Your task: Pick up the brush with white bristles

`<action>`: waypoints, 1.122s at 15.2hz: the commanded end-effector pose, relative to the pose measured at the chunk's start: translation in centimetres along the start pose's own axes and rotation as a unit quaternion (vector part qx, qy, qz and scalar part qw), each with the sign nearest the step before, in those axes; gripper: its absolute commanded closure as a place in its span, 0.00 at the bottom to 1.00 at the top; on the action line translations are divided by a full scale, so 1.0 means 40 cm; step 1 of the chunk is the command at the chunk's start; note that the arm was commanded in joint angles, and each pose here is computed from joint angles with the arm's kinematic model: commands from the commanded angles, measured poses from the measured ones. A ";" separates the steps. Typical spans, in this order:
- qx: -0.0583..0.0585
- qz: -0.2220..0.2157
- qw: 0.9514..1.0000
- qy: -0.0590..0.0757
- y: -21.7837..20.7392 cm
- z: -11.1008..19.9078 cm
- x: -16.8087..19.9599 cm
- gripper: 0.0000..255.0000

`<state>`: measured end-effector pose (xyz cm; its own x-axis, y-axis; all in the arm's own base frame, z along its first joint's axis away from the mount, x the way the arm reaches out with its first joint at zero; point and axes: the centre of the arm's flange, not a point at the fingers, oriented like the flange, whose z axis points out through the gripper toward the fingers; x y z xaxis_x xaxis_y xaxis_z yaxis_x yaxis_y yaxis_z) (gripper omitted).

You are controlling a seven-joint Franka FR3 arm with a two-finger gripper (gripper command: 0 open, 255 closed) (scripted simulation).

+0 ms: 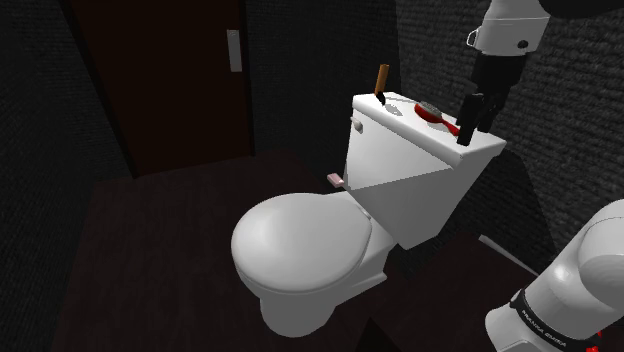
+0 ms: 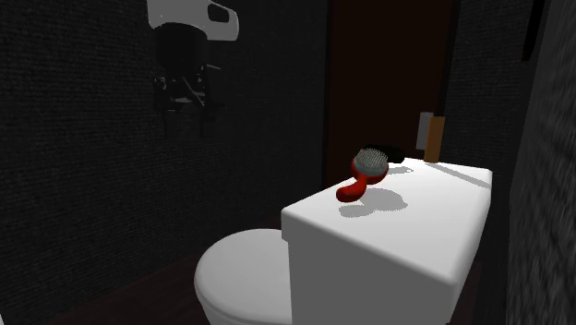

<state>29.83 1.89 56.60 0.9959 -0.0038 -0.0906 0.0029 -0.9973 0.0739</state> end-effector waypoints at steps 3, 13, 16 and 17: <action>0.005 -0.011 1.000 0.013 0.061 0.009 0.022 0.00; 0.030 -0.064 0.994 0.079 0.356 0.053 0.154 0.00; 0.037 -0.080 0.991 0.099 0.441 0.066 0.201 0.00; 0.039 -0.086 0.990 0.106 0.469 0.070 0.218 0.00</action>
<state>37.74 -15.95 54.31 0.9819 0.1605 0.1005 0.1615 -0.9869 -0.0016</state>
